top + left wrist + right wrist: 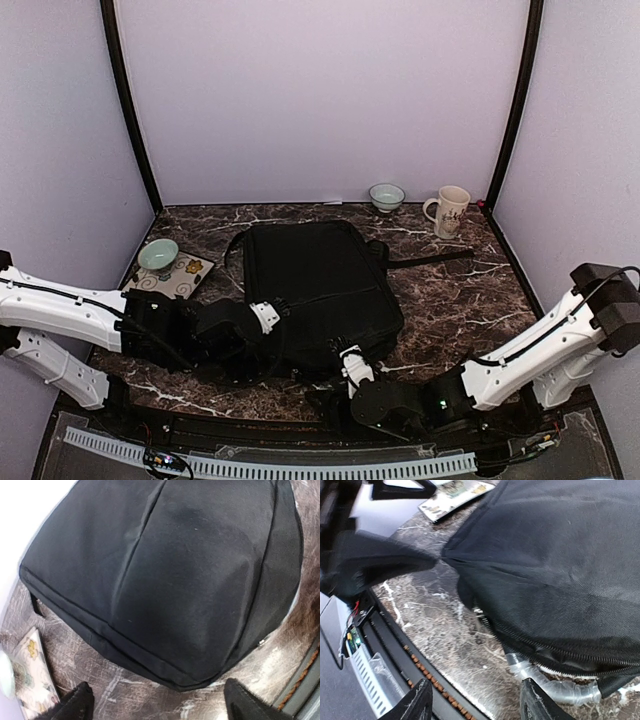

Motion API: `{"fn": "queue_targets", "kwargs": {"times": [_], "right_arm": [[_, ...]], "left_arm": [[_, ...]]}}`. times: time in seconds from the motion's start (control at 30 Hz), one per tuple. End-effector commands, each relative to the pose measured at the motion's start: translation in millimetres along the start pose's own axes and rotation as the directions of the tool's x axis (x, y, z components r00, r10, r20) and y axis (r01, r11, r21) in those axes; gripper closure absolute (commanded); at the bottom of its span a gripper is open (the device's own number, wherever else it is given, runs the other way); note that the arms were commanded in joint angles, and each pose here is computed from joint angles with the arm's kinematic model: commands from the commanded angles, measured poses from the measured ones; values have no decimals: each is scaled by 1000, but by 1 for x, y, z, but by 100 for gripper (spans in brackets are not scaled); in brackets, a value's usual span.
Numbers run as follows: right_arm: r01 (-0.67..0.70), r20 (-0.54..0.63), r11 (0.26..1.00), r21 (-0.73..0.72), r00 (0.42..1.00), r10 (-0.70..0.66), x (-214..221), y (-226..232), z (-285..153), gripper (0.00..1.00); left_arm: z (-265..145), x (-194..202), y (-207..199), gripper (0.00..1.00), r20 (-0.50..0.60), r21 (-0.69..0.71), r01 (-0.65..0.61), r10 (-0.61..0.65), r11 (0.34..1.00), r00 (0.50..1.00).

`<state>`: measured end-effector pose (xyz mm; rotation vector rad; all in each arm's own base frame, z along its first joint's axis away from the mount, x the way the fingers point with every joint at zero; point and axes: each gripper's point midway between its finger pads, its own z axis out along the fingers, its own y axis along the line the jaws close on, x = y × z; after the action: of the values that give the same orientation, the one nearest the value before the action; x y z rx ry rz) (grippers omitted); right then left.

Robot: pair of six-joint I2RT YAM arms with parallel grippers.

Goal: Pack the student bag
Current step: Hold the student bag at the center of the board, then pick up the largest pocket of the bag from the student bag.

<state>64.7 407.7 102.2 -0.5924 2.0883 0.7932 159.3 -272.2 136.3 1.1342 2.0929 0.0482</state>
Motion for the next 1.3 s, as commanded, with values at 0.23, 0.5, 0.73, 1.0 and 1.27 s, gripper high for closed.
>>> {"fn": "queue_targets", "kwargs": {"times": [0.23,0.5,0.73,1.0,1.27], "right_arm": [[-142,-86,989,30,986,144,19,-37,28,43],[-183,-65,981,61,980,187,15,-75,30,44],[-163,-4,978,133,986,165,-13,-131,23,44],[-137,32,990,29,990,136,-45,-129,-20,46],[-187,5,979,-85,982,188,-13,-94,-59,44]], "left_arm": [[21,22,-14,5,-98,8,-19,19,1000,995],[29,7,-10,29,-83,-41,-58,54,998,995],[43,-15,-24,63,-58,-16,-105,104,994,993],[50,-50,-45,100,7,59,-112,112,992,994],[45,-93,-61,100,83,138,-117,107,983,991]]}}
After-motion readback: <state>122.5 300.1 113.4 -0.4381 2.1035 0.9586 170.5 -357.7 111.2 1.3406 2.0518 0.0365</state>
